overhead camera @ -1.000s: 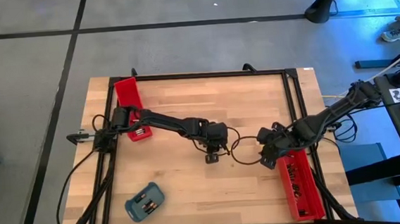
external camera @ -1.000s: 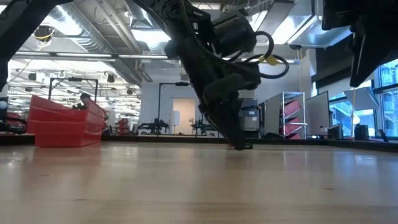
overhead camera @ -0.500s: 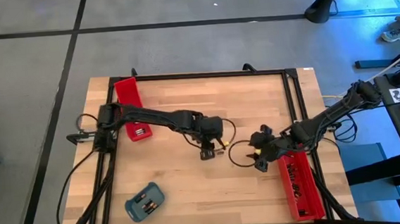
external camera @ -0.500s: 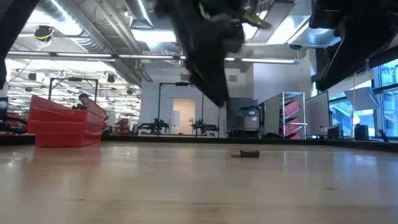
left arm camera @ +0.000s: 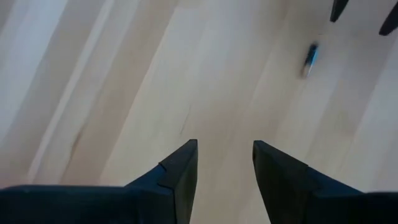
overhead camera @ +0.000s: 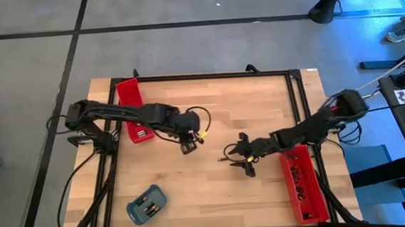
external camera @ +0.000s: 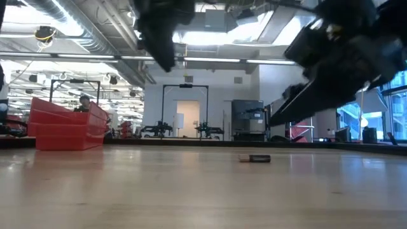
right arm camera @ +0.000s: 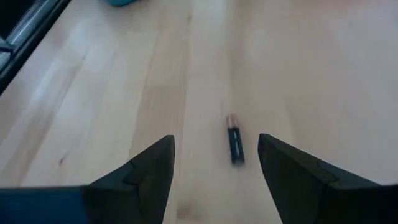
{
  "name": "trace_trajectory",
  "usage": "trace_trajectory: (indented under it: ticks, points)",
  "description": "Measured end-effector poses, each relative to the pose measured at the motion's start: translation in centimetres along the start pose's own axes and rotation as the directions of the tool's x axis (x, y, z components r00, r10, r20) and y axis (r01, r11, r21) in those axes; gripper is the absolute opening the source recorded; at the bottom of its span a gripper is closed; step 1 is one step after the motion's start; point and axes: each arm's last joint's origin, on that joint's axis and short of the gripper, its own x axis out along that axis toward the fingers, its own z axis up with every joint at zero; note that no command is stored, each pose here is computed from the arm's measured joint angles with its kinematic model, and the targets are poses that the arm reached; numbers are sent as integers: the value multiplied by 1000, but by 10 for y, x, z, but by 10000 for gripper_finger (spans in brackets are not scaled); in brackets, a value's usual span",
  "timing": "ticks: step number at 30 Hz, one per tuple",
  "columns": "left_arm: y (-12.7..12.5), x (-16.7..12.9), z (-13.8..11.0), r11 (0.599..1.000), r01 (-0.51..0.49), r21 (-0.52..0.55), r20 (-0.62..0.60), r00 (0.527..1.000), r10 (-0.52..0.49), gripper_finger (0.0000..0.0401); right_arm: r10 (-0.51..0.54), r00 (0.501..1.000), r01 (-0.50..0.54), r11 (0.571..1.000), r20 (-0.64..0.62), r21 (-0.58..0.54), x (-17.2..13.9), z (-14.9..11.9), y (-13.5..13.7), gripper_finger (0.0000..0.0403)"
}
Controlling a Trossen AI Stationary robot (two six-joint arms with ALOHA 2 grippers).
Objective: Sort batteries
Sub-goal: Put the small black battery into the bottom red bin
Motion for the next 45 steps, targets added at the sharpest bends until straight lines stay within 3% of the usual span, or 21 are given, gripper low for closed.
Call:
trace_trajectory:
  ticks: [10,18,23,29,35,37,45]
  points:
    - [-3,0,-23,999,-43,-11,-71,997,43,143,-25,997,24,1000,-69,-16,48,-22,-4,217]
    - [-11,4,-29,999,-38,5,-78,996,38,143,-86,984,86,996,-153,-9,55,-39,-9,108]
    - [-13,7,-34,999,-40,12,-89,995,41,143,-85,986,84,996,-141,-8,60,-43,-10,36]
    - [-14,8,-37,999,-45,20,-101,994,46,143,-68,988,76,996,-137,50,58,-40,-9,26]
    - [-12,8,-36,995,-93,27,-73,993,95,143,-32,993,52,982,-113,182,31,-15,-4,26]
    - [-12,8,-35,993,-118,31,-48,992,119,143,-24,999,32,978,-43,206,18,3,-1,26]
    - [-10,10,-21,995,-102,-10,59,993,103,143,-34,996,15,975,82,220,-71,74,6,26]
